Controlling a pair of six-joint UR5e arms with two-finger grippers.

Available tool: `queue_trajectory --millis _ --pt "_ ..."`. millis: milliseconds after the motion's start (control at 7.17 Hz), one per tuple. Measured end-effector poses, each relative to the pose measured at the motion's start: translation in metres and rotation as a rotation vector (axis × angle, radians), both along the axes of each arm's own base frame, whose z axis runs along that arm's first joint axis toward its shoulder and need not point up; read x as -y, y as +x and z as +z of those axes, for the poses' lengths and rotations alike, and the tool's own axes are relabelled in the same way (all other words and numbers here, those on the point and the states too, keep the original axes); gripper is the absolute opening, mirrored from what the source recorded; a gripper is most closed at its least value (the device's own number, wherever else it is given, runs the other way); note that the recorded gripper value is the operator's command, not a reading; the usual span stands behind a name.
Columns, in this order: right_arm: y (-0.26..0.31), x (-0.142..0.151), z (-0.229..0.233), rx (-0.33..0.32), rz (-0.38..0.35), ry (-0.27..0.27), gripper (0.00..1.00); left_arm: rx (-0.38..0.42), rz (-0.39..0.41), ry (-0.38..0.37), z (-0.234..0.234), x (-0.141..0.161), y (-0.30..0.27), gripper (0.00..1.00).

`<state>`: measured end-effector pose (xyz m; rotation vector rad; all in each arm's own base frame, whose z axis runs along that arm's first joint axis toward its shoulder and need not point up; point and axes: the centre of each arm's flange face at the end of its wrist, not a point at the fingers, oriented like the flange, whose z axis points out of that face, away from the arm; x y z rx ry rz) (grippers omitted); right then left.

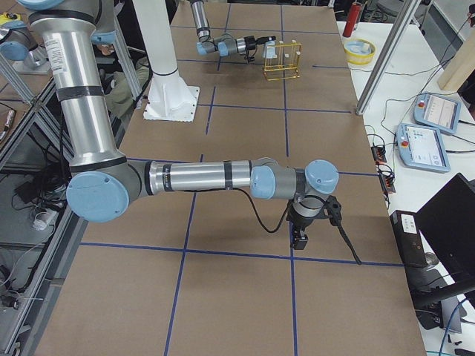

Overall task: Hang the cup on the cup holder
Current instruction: 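Hook the cup onto a white-tipped peg of the gold rack, then open the left gripper and release the cup on the peg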

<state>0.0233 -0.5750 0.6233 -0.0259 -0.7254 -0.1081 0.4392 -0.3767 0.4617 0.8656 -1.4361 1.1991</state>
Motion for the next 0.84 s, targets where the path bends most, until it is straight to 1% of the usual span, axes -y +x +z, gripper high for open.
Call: queue_trajectory --millis 419,837 --pt "0.0 0.0 0.0 0.0 0.0 0.0 1.0 -0.036 -0.001 0.01 -0.013 -0.002 -0.01 1.0" --pt "0.0 0.0 0.0 0.0 0.0 0.0 1.0 -0.073 0.0 0.021 -0.019 -0.016 -0.055 1.0"
